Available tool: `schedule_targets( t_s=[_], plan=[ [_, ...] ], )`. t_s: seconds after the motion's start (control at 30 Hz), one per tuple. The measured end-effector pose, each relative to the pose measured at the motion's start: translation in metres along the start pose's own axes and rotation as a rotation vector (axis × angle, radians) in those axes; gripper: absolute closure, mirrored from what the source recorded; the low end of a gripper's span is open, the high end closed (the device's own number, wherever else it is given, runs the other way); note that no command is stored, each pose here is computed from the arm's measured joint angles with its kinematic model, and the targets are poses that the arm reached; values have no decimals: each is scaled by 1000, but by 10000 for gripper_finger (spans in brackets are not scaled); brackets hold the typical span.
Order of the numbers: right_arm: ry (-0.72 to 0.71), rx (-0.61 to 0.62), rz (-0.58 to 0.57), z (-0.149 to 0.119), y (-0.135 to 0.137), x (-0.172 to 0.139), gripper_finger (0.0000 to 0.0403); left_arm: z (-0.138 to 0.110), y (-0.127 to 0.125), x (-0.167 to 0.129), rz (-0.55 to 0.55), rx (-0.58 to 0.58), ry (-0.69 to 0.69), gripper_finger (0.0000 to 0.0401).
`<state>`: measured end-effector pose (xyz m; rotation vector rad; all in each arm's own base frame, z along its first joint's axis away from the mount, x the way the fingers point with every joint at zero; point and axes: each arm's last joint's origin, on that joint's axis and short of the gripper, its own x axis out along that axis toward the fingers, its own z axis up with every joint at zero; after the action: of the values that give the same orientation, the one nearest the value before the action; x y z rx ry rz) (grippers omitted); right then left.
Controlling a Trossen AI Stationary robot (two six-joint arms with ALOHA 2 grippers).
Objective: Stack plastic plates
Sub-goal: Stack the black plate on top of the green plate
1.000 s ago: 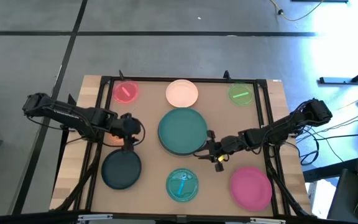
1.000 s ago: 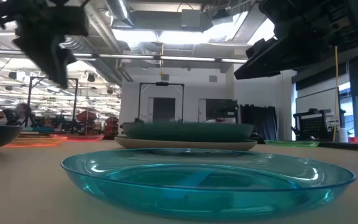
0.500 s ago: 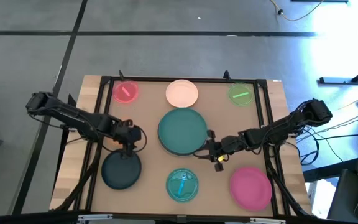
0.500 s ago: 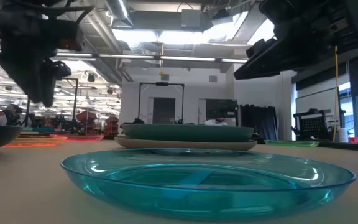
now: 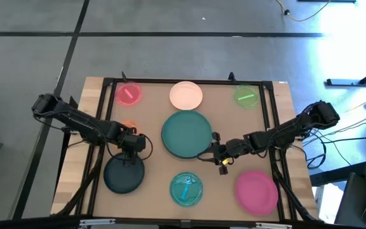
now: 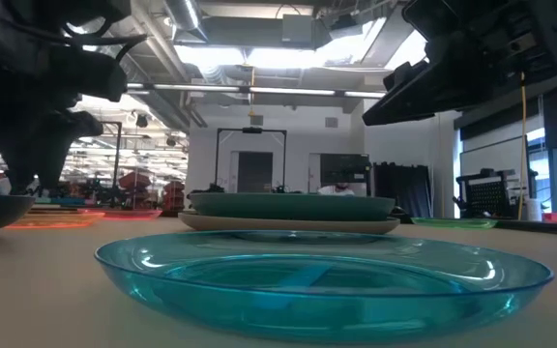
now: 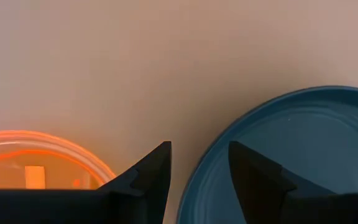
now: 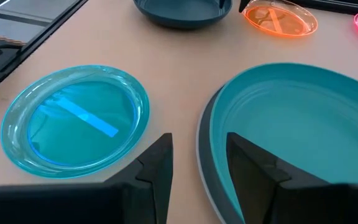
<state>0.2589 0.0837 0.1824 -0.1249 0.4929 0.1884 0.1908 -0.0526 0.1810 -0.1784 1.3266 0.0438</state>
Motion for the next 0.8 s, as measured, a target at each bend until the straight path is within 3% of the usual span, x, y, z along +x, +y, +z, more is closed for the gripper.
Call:
schedule_targets(
  t_s=[0.57,0.8],
  plan=[
    [7,-1,-2,-1,0,0,265,5,-5,32,8,40,123,252],
    [1,0,-3,0,0,0,265,6,-7,35,-18,49,141,325]
  ],
)
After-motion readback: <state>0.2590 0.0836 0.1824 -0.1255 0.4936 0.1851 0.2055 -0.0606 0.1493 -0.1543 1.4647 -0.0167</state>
